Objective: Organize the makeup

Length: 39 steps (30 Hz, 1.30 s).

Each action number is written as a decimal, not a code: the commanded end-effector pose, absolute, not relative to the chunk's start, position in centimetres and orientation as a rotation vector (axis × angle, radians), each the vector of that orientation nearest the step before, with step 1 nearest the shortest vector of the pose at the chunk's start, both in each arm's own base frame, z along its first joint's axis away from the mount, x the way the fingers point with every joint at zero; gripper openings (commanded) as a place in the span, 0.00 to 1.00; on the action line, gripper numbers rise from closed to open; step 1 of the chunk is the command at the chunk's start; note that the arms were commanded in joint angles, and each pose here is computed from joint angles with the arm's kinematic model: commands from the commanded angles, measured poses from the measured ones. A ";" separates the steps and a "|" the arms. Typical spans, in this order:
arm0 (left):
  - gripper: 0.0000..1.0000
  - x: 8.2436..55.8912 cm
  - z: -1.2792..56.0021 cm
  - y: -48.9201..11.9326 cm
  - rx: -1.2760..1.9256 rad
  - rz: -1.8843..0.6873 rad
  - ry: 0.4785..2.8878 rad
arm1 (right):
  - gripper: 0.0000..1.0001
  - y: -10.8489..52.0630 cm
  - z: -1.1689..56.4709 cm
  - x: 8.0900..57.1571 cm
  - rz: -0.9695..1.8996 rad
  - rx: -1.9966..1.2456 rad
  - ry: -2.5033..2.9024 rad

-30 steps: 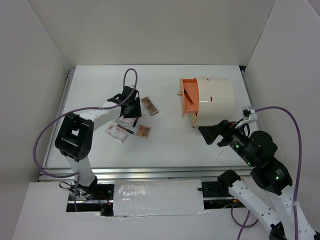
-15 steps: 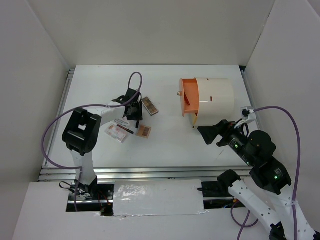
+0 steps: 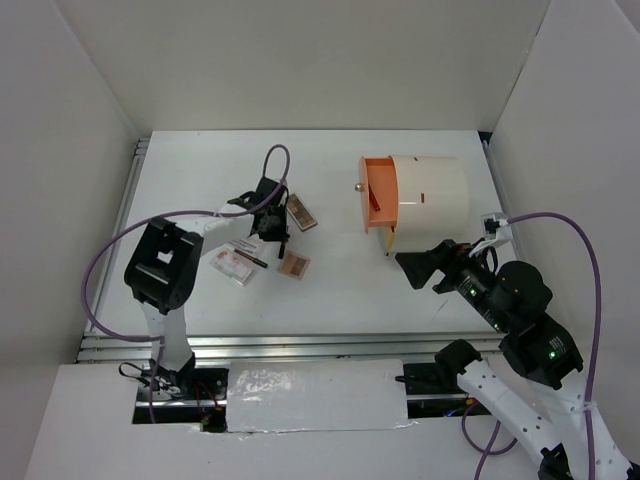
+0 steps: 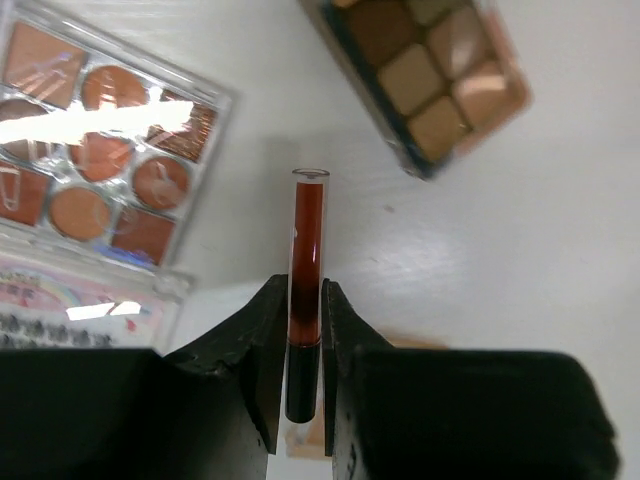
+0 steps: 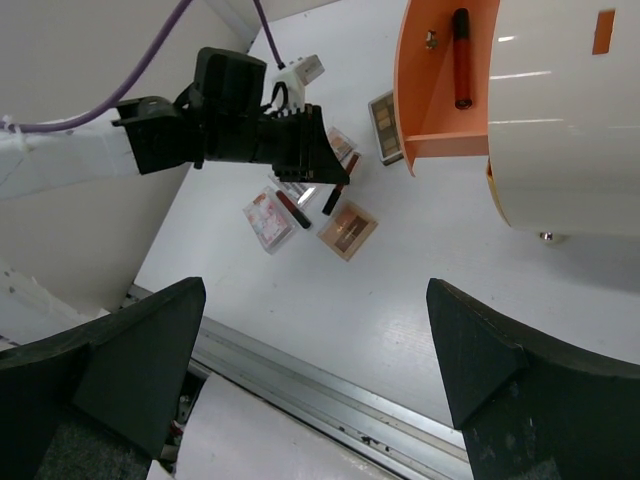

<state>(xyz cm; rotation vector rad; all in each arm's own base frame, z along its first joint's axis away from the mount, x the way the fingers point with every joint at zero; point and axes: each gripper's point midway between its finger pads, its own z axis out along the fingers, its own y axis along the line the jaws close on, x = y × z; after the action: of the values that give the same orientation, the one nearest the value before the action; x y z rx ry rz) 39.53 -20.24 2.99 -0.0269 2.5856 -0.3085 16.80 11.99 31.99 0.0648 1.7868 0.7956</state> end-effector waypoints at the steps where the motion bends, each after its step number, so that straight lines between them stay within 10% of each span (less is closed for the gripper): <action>1: 0.17 40.4 11.2 -23.0 -0.016 -0.466 2.417 | 1.00 12.4 32.8 17.1 0.818 0.055 1.752; 20: 0.24 37.8 42.5 -34.4 -0.095 -1.369 1.679 | 1.00 11.1 34.6 16.7 0.796 0.115 1.707; 39: 0.45 42.1 36.0 -42.8 -0.134 -1.346 1.866 | 1.00 10.4 35.3 16.3 0.774 0.118 1.690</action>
<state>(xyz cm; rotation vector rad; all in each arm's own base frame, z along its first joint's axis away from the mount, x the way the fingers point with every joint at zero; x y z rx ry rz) 41.96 -42.76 33.47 -0.1411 1.9264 -1.3189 16.65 10.78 33.59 0.1209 1.7406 0.7717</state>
